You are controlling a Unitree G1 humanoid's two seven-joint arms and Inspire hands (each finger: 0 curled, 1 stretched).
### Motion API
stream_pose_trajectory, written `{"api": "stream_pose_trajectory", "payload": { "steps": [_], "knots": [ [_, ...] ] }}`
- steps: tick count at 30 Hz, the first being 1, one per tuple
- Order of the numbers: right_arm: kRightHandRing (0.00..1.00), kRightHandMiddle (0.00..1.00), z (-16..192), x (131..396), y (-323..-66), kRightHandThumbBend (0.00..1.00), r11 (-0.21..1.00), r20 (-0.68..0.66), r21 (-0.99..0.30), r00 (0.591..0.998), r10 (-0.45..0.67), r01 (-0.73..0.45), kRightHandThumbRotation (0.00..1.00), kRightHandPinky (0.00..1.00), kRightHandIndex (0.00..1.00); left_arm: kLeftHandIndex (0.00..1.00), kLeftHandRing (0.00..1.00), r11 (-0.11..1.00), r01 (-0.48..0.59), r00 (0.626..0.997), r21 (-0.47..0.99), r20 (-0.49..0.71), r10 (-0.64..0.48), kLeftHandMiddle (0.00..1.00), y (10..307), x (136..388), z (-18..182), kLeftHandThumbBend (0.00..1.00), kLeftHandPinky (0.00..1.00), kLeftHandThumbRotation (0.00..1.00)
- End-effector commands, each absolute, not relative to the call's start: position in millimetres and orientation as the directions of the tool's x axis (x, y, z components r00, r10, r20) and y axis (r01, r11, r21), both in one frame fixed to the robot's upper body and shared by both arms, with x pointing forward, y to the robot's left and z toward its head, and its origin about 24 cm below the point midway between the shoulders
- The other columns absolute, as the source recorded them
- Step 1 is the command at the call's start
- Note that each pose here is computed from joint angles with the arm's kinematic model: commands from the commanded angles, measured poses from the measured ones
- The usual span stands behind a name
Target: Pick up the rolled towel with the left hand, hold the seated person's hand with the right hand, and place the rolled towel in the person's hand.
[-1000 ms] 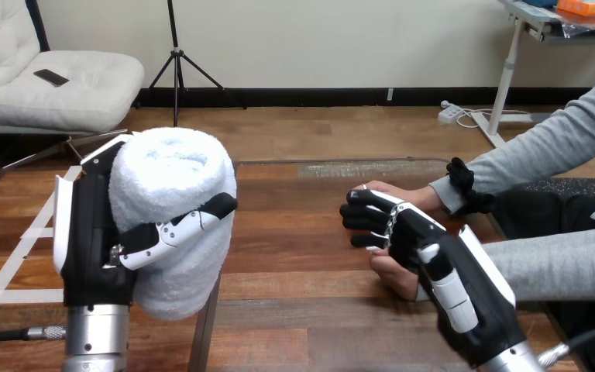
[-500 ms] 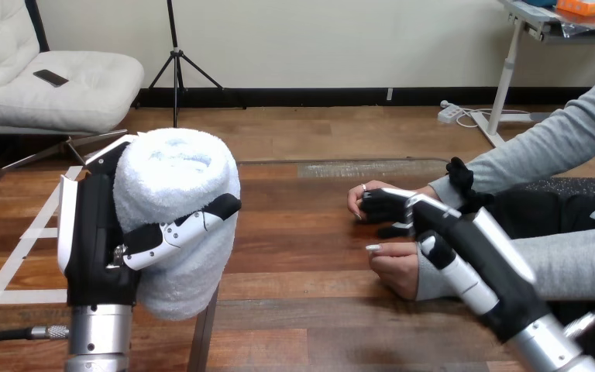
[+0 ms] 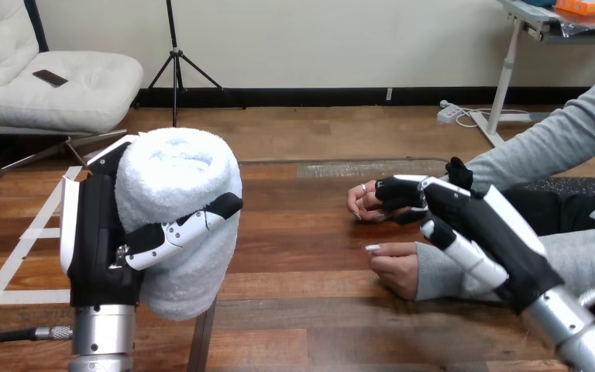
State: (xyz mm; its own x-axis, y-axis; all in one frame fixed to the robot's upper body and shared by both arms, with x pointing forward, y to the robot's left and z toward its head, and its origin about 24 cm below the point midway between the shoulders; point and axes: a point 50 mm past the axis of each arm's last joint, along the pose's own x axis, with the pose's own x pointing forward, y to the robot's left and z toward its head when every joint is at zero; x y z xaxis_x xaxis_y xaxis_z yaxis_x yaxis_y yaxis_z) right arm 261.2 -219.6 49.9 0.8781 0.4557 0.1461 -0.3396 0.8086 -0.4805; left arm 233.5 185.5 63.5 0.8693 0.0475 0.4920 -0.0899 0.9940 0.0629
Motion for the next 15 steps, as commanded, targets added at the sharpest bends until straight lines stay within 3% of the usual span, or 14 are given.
{"api": "stream_pose_trajectory", "payload": {
  "steps": [1, 15],
  "knots": [
    [0.8, 0.8, 73, 282, -224, 0.77, 0.798, 0.216, -0.533, 0.867, 0.449, -0.281, 0.95, 0.73, 0.79, 0.42, 0.32, 0.994, -0.092, 0.801, 0.052, 0.598, 0.043, 0.39, 184, 245, 87, 0.64, 0.28, 0.0],
    [0.8, 0.81, 75, 296, -234, 0.71, 0.755, 0.172, -0.597, 0.876, 0.45, -0.271, 0.91, 0.74, 0.81, 0.42, 0.32, 0.995, -0.086, 0.8, 0.056, 0.598, 0.036, 0.38, 185, 243, 87, 0.63, 0.27, 0.0]
  ]
}}
